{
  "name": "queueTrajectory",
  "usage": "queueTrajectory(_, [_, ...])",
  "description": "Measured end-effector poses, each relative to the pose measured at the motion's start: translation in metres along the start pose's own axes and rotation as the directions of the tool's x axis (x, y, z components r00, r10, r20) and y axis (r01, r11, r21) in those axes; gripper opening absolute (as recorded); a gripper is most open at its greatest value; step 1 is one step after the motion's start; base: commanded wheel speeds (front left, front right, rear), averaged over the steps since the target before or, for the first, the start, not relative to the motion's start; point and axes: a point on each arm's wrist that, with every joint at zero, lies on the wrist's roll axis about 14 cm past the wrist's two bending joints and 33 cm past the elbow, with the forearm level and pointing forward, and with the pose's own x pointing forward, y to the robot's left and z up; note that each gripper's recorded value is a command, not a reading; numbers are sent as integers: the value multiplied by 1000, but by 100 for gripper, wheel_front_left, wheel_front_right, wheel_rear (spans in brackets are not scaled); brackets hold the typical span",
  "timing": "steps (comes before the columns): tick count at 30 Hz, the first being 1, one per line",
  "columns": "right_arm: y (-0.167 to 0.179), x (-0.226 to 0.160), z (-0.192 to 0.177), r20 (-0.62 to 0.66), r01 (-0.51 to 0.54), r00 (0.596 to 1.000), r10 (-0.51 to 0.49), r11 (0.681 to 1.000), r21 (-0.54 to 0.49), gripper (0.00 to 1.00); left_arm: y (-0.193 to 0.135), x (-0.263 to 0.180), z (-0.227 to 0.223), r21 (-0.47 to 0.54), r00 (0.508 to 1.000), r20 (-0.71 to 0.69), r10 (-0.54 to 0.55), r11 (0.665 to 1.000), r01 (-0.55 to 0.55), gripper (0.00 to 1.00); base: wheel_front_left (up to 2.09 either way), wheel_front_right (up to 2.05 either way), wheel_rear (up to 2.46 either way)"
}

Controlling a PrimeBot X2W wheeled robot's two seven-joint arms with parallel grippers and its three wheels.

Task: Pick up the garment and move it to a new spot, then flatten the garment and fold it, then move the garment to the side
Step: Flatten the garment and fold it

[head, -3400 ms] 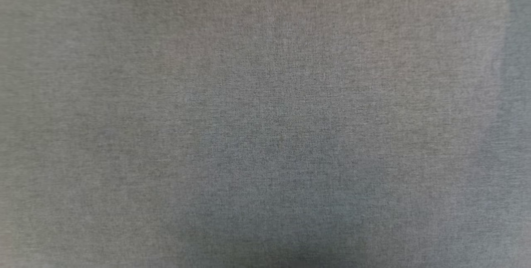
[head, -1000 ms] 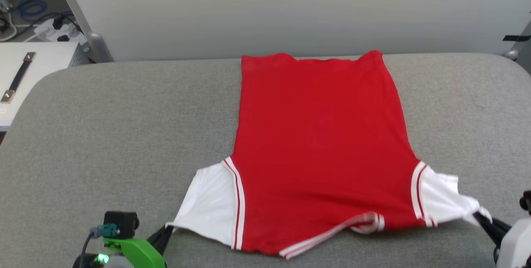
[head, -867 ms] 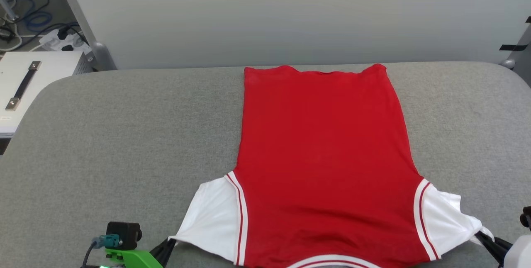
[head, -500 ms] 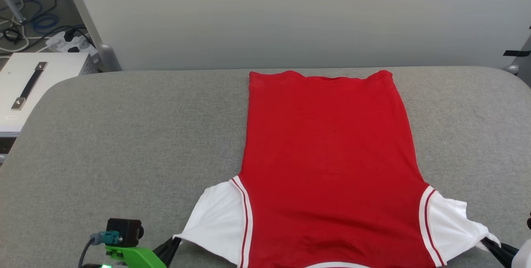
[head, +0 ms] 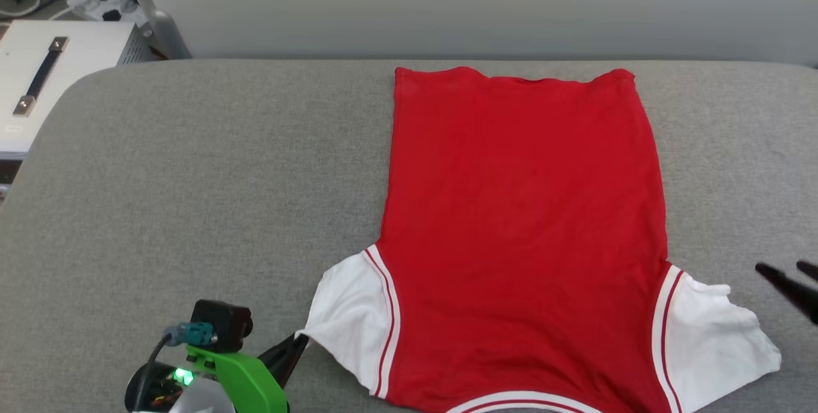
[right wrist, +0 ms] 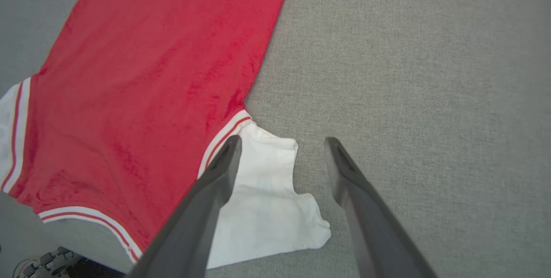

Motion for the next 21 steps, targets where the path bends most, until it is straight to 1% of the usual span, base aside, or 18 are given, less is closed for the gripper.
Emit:
queueTrajectory(4, [0, 18, 44, -12, 5, 1000, -6, 998, -62, 100, -7, 6, 9, 6, 999, -30, -26, 1000, 26, 0, 0, 0, 0])
queueTrajectory(10, [2, 64, 94, -64, 16, 998, -22, 996, -90, 100, -9, 19, 15, -3, 997, -65, -43, 999, 43, 0, 0, 0, 0])
queueTrajectory(16, [4, 122, 119, -146, 33, 988, -47, 995, -96, 100, -4, 30, 12, -29, 994, -100, -41, 999, 38, 0, 0, 0, 0])
queueTrajectory(21, [5, 169, 129, -214, 51, 974, -71, 994, -100, 100, 4, 37, 3, -63, 991, -130, -15, 998, 7, 0, 0, 0, 0])
